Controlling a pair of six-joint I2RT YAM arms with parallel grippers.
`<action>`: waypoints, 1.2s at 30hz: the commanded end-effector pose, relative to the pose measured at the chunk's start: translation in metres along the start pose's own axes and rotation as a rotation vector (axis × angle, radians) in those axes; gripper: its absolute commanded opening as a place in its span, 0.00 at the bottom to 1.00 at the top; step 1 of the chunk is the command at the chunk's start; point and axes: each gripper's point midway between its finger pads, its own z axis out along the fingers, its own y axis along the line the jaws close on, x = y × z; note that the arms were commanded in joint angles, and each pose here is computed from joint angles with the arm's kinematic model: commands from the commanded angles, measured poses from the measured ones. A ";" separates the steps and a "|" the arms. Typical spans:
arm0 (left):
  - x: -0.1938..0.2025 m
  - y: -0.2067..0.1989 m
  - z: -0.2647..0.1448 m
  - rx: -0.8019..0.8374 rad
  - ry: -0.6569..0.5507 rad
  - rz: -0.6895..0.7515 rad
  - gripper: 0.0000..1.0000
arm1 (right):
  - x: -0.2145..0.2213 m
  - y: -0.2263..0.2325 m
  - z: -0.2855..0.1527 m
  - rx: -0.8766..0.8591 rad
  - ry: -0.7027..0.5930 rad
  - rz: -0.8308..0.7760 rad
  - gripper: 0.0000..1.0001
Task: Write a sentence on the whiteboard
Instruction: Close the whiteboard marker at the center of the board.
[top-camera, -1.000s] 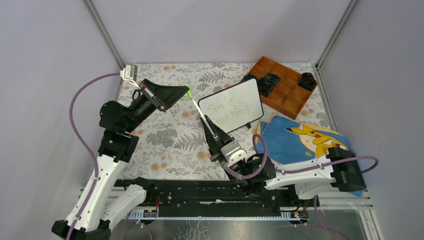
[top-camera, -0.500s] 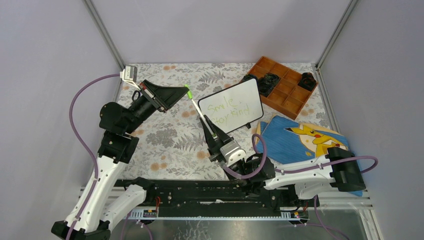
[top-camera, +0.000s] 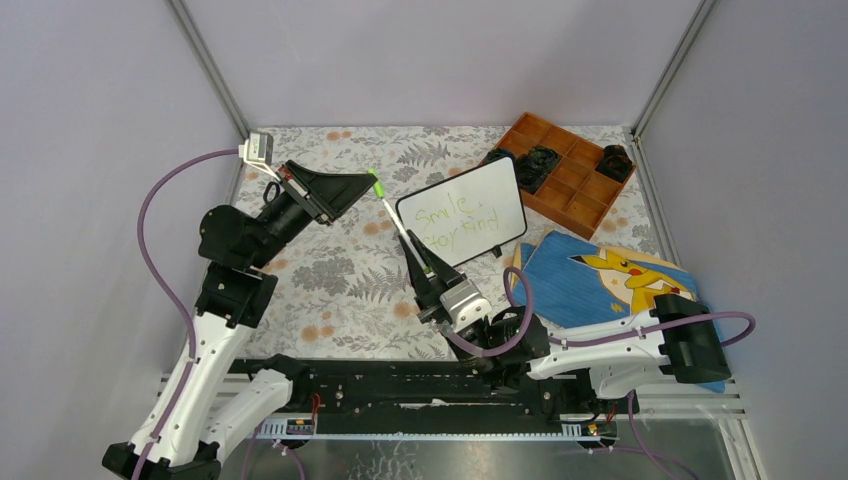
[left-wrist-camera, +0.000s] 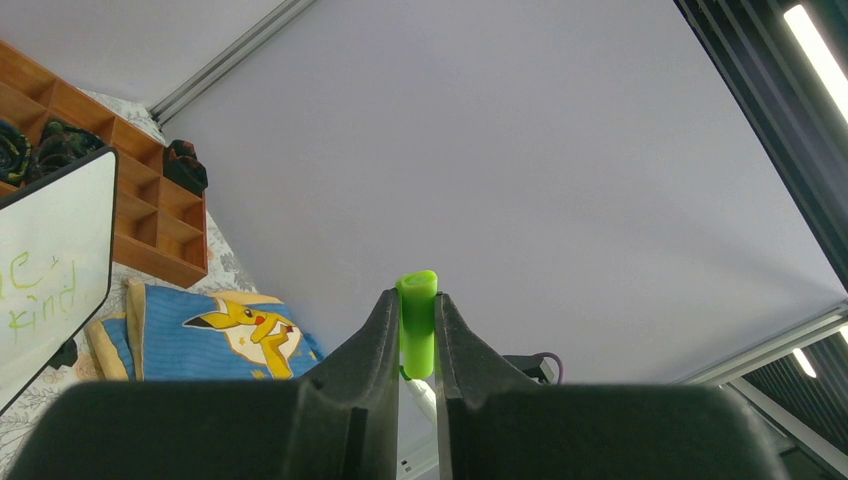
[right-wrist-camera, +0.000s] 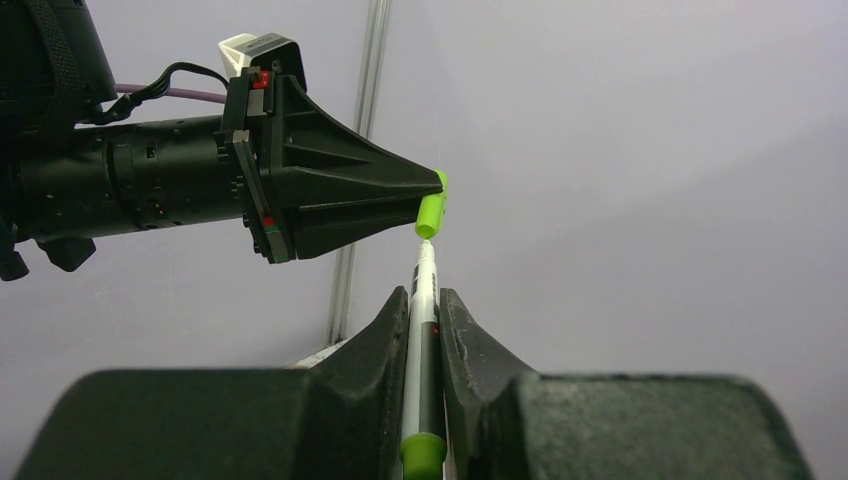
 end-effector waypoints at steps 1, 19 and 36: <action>0.002 0.001 -0.001 0.004 -0.004 0.020 0.00 | -0.027 -0.018 0.011 0.061 -0.076 0.089 0.00; -0.005 0.000 0.002 -0.009 -0.029 0.021 0.00 | -0.026 -0.019 0.007 0.053 -0.075 0.097 0.00; -0.007 -0.007 0.002 0.007 -0.032 0.020 0.00 | -0.021 -0.022 0.008 0.074 -0.053 0.097 0.00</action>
